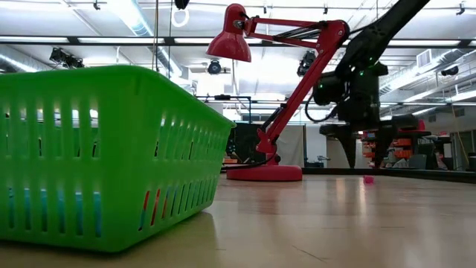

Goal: Pick & Place Markers
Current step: Put the pink pen into the orange bin

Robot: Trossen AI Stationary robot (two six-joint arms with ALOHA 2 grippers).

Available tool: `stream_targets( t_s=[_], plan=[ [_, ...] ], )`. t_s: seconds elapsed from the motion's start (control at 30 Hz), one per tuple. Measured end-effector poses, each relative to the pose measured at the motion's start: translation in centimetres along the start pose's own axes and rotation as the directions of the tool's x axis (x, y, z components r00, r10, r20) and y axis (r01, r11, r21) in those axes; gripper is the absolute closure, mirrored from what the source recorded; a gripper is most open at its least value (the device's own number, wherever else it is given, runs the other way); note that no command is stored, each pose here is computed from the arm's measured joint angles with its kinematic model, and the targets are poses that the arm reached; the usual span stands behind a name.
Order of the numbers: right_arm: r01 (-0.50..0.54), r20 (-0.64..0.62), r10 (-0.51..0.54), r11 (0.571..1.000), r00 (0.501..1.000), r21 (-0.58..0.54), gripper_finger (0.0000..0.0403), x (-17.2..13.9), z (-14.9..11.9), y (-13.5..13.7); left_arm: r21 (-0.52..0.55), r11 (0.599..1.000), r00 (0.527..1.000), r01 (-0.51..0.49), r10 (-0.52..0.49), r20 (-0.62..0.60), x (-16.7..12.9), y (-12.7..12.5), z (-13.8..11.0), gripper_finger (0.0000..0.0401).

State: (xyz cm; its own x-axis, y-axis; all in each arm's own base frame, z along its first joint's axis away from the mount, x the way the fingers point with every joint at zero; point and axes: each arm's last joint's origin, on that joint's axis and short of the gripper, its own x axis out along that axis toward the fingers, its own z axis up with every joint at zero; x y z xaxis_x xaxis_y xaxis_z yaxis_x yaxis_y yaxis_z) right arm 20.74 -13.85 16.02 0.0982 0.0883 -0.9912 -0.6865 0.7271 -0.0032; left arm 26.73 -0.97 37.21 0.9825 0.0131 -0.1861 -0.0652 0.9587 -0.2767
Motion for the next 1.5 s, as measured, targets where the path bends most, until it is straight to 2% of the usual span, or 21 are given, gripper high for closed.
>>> stream_targets(
  t_s=[0.13,0.33,0.57,0.83,0.9,1.23,1.5],
  plan=[
    [-0.059,-0.004,0.059,0.998,0.998,-0.004,0.0172,1.2,-0.1,-0.2,0.0,1.0,1.0,-0.002,0.002,0.0,0.0,0.0,0.0,0.0238],
    [-0.036,0.004,0.036,0.999,0.999,-0.011,0.0189,2.1,-0.1,-0.9,0.001,1.0,1.0,-0.012,0.012,-0.024,0.0,0.1,-0.2,0.0238],
    [-0.054,0.0,0.054,0.998,0.999,-0.027,0.0264,2.9,-0.2,-0.8,-0.005,1.0,0.999,-0.018,0.018,-0.042,0.0,0.1,-0.4,0.0238],
    [-0.069,0.0,0.069,0.997,0.998,-0.024,0.0375,3.2,-0.2,-0.5,-0.004,1.0,0.999,-0.018,0.018,-0.043,0.0,0.1,-0.4,0.0238],
    [-0.073,0.0,0.073,0.997,0.997,-0.022,0.039,3.2,-0.2,-0.4,-0.004,1.0,0.999,-0.018,0.018,-0.042,0.0,0.1,-0.4,0.0238],
    [-0.052,0.012,0.051,0.995,0.999,0.09,0.0393,2.5,-0.2,-0.2,0.0,1.0,0.998,-0.022,0.021,-0.055,0.0,0.2,-0.5,0.0238],
    [-0.1,0.003,0.101,0.985,0.995,0.142,0.0393,-0.3,-0.2,2.1,0.037,0.999,0.997,-0.029,0.031,-0.072,0.0,0.3,-0.7,0.0238]
  ],
)
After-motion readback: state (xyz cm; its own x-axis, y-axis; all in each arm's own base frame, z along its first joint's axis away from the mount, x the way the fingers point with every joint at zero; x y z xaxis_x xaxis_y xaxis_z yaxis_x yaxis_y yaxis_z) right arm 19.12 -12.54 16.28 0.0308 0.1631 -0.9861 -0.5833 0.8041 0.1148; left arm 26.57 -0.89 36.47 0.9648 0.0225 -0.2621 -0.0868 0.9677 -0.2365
